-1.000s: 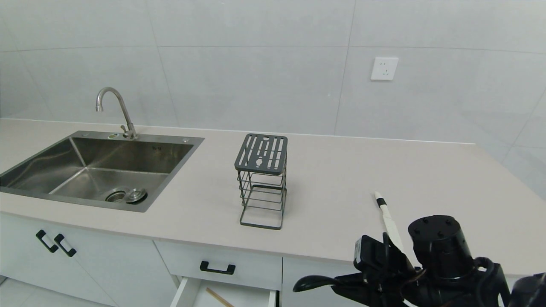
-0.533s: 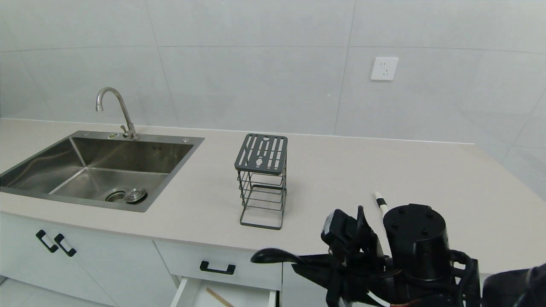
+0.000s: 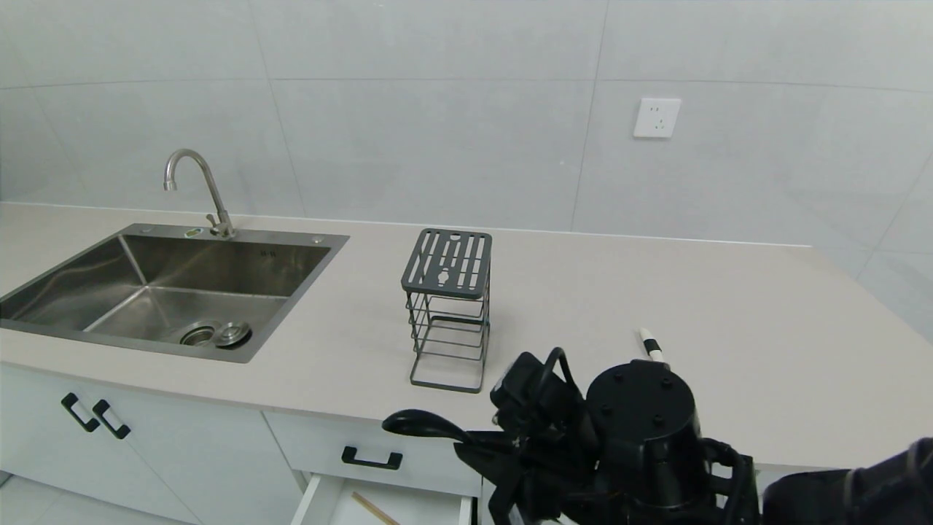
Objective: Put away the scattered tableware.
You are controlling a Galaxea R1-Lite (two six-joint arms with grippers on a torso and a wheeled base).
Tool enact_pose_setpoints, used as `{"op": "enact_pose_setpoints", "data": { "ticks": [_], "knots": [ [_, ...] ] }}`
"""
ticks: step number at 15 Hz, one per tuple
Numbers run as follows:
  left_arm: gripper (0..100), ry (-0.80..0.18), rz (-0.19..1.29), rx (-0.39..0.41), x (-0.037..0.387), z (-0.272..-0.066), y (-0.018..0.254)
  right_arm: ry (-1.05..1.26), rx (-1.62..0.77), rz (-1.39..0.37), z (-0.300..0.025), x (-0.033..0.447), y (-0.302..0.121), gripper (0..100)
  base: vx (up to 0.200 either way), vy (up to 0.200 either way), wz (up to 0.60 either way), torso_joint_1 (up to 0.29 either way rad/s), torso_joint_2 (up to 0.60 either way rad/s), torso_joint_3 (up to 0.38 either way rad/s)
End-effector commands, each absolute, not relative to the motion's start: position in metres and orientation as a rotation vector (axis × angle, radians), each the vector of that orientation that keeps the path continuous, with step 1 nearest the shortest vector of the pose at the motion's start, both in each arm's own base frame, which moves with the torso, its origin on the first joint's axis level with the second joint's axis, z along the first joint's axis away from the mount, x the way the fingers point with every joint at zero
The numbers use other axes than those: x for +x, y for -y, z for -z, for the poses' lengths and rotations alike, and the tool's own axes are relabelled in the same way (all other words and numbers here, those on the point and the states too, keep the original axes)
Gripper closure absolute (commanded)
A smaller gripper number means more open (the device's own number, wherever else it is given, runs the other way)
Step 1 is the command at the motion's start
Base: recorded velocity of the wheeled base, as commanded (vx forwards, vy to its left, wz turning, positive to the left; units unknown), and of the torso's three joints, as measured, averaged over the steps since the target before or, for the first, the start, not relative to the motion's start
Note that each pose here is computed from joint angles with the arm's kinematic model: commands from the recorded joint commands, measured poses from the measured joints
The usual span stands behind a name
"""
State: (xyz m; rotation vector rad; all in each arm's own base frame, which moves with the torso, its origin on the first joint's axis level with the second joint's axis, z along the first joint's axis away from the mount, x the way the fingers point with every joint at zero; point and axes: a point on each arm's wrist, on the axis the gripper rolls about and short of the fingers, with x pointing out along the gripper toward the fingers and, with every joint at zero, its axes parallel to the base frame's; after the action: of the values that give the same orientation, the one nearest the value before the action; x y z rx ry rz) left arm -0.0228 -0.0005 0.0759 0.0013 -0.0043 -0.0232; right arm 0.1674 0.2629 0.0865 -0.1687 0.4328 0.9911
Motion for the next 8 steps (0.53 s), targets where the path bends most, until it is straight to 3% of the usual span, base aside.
{"op": "enact_pose_setpoints", "data": {
  "ticks": [1,5,8],
  "knots": [
    [0,0.005,0.023,0.002,-0.023,-0.076,0.001,-0.439,-0.189,-1.057,-0.078,0.158,-0.29,100,0.0,0.0,0.0,0.0,0.0,0.0],
    [0,0.005,0.023,0.002,-0.023,-0.076,0.001,-0.455,-0.201,-1.16,-0.068,0.151,-0.308,100,0.0,0.0,0.0,0.0,0.0,0.0],
    [0,0.005,0.023,0.002,-0.023,-0.076,0.001,-0.378,-0.193,-1.172,-0.085,0.162,-0.328,100,0.0,0.0,0.0,0.0,0.0,0.0]
  ]
}}
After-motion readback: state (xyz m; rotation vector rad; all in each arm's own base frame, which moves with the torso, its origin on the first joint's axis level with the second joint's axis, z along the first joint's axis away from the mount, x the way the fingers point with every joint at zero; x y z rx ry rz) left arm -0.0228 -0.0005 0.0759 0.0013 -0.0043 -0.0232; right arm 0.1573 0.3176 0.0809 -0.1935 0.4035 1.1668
